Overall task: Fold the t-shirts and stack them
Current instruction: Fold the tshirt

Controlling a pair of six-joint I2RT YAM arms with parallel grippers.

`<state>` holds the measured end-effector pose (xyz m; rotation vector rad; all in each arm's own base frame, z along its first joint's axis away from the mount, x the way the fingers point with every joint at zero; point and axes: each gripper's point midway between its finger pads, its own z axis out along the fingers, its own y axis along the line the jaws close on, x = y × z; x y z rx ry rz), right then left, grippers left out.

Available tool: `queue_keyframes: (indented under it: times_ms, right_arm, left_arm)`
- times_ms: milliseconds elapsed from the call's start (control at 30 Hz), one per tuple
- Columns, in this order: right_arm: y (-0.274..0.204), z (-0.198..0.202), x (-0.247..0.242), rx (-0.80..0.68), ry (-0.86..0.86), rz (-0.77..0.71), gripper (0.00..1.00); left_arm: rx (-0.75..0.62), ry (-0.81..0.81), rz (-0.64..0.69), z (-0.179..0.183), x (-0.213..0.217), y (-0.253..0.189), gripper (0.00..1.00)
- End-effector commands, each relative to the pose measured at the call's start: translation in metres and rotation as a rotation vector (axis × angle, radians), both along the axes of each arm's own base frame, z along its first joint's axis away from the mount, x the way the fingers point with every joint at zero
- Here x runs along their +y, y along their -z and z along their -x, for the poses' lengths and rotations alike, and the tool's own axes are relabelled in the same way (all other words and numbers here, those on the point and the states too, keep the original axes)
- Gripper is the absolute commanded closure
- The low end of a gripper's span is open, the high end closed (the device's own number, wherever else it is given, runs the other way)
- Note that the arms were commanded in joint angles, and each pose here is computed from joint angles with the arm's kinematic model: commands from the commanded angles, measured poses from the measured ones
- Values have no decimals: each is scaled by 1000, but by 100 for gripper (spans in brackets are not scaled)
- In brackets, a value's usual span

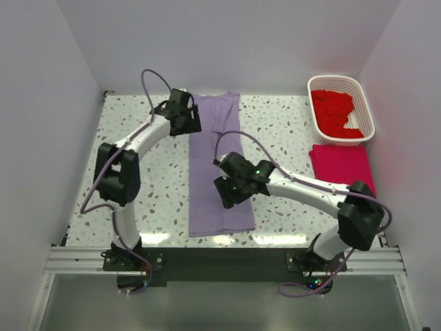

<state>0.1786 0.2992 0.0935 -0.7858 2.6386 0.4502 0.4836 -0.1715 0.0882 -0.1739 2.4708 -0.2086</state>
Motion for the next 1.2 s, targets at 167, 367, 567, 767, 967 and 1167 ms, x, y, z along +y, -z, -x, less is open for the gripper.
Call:
queue_keyframes:
  times_ms: [167,367,567,767,967,1167]
  right_arm:
    - [24,16,-93,83,283,51,46]
    - [41,34,-95,134,320,-20,51]
    - [56,34,-87,159,335,-53,57]
    - [68,35,-82,190,339,-55,58]
    - [86,48,-96,241,359,16,62]
    - [88,59,-101,273,348,24,82]
  left_arm:
    - [20,-66,81,125,24,-39,24]
    - [175,9,96,231,26,15,29]
    - [246,42,175,293,20,36,32]
    - [276,52,184,308,16,47,32]
    - [323,83,161,319,8,58,32]
    - [377,113,149,335,2,68,33]
